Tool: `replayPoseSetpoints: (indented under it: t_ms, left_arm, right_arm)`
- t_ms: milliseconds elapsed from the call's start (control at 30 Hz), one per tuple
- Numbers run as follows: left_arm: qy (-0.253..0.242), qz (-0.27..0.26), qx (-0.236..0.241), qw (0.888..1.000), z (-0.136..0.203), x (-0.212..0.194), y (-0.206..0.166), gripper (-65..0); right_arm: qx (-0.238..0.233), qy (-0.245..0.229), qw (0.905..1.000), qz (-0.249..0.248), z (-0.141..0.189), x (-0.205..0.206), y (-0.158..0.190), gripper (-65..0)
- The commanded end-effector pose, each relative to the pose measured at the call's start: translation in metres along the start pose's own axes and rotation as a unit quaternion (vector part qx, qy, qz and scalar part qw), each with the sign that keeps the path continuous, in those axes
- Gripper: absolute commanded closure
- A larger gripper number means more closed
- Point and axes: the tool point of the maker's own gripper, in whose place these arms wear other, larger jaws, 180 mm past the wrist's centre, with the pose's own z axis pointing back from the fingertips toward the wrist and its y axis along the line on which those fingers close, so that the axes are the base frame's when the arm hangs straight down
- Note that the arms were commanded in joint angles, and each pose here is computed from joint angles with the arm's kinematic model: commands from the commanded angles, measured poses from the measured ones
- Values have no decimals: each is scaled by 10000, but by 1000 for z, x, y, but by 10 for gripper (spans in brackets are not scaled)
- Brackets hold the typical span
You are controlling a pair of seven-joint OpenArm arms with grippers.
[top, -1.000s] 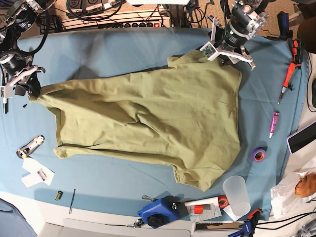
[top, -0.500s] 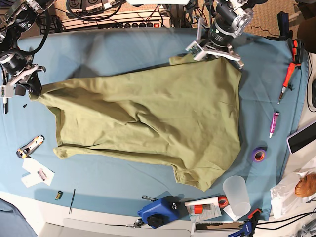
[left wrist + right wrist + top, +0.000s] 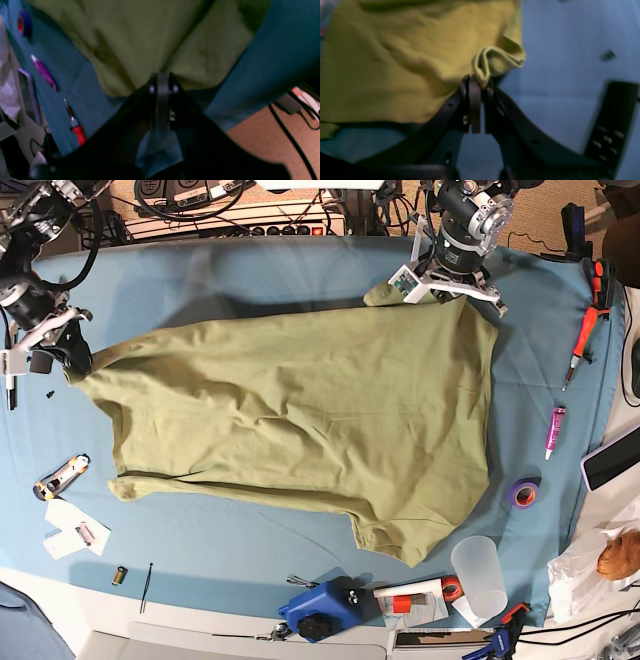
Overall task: Layout the t-shirt on the table in an organized manner, then fold the t-shirt properly
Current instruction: 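Drag the held edge with the left gripper toward the right gripper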
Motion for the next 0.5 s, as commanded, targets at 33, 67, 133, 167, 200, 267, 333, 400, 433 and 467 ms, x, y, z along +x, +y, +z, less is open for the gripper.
replayPoseSetpoints:
  t_ms: [33, 67, 133, 167, 200, 267, 333, 400, 433, 467]
  left_arm:
    - [-37, 7, 38, 10000, 10, -1, 1, 0]
    - [-28, 8, 7, 10000, 13, -2, -2, 0]
    - [-45, 29, -61, 10000, 21, -3, -6, 0]
    - [-66, 38, -77, 9999, 25, -3, -8, 0]
    - [-92, 51, -78, 9999, 29, -2, -8, 0]
    - [-142, 56, -51, 9999, 34, 0, -7, 0]
    - [-157, 53, -43, 9999, 34, 1, -6, 0]
    - [-136, 26, -42, 9999, 34, -1, -6, 0]
    - [-103, 23, -40, 9999, 34, -2, -6, 0]
    - [-46, 15, -40, 10000, 34, -5, -6, 0]
  right_arm:
    - [20, -349, 9993, 148, 12, 20, 1, 0]
    - [8, -371, 9992, 150, 15, 19, 2, 0]
    - [-43, -344, 9993, 170, 23, 16, 1, 0]
    - [-75, -292, 9994, 184, 26, 12, 1, 0]
    - [-107, -217, 9995, 195, 30, 8, 1, 0]
    - [-121, -56, 9998, 175, 36, -3, 2, 0]
    - [-142, 106, 9998, 125, 40, -14, 1, 0]
    - [-211, 175, 9996, 26, 45, -23, -1, 0]
    - [-265, 161, 9995, -37, 48, -25, -2, 0]
    - [-334, 135, 9993, -102, 53, -28, -5, 0]
